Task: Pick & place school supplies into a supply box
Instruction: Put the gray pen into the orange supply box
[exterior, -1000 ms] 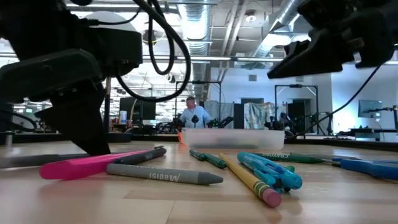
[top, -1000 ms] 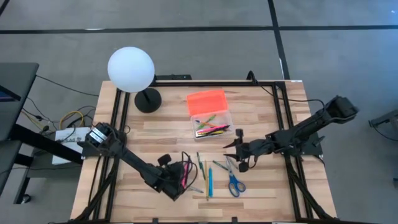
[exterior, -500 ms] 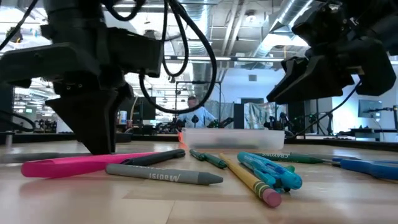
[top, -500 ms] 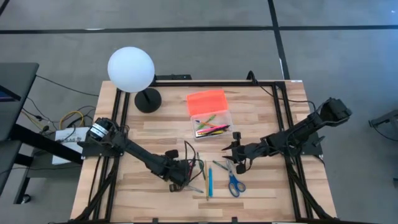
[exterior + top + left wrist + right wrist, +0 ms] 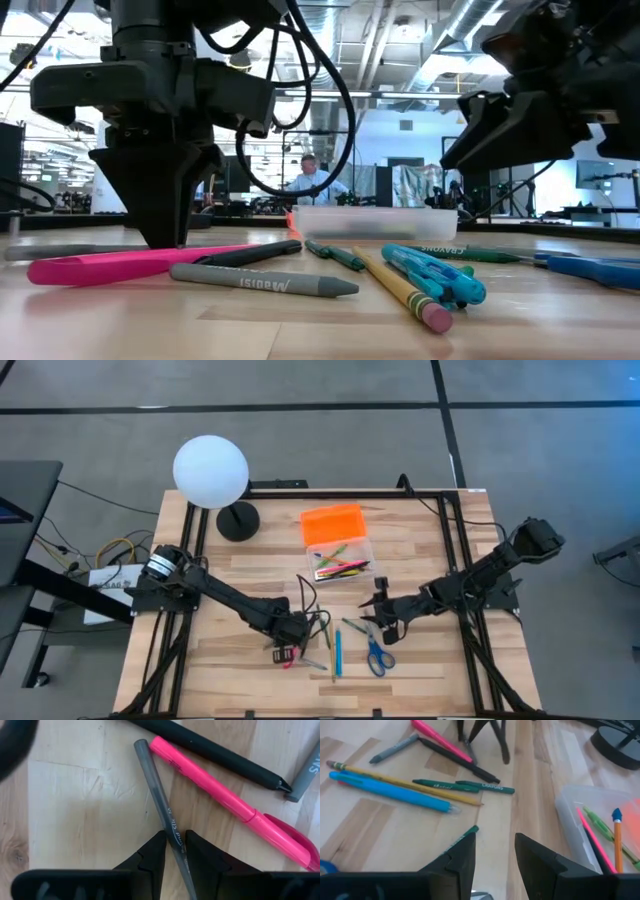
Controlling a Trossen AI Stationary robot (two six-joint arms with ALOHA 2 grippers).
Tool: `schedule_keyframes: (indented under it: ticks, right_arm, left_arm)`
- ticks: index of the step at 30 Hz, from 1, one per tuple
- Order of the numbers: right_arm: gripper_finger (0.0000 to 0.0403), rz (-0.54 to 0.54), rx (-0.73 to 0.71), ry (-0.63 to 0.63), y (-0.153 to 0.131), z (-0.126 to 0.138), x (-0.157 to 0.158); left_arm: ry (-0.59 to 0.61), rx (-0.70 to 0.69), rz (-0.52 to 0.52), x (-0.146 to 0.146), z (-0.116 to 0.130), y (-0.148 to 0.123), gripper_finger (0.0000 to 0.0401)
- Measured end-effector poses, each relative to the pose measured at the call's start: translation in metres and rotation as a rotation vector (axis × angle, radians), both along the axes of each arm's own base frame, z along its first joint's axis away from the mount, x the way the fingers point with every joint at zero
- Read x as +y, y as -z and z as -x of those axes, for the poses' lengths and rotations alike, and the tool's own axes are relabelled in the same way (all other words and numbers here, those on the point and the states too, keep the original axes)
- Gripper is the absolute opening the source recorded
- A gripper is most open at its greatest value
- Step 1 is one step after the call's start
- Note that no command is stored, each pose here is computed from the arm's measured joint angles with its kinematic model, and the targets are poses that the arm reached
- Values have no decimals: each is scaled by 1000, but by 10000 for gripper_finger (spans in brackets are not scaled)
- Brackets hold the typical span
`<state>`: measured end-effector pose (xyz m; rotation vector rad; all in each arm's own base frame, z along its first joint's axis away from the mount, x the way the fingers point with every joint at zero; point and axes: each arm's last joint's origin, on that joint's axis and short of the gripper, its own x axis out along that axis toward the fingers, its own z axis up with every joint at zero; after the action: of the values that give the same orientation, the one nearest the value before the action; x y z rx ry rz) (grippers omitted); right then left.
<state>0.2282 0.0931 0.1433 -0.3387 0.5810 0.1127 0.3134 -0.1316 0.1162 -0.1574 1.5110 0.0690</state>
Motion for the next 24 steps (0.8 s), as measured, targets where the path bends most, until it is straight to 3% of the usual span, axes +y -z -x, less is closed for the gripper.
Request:
schedule_keyframes:
  ticks: [5, 9, 13, 19, 24]
  right_arm:
    - [130, 2, 3, -12, 0, 1, 3]
    - [130, -2, 8, -8, 1, 2, 3]
    - [130, -8, 17, -1, 1, 2, 2]
    - [130, -13, 30, 4, 2, 3, 3]
    - [130, -14, 34, 1, 3, 4, 4]
  left_arm:
    - [-11, -4, -28, -1, -2, -3, 74]
    - [-99, -17, -54, 0, 1, -10, 74]
    - [-161, 212, -177, 13, 29, -15, 74]
    - [-199, 330, -251, 17, 44, -14, 63]
    - [-167, 333, -256, 15, 46, -12, 41]
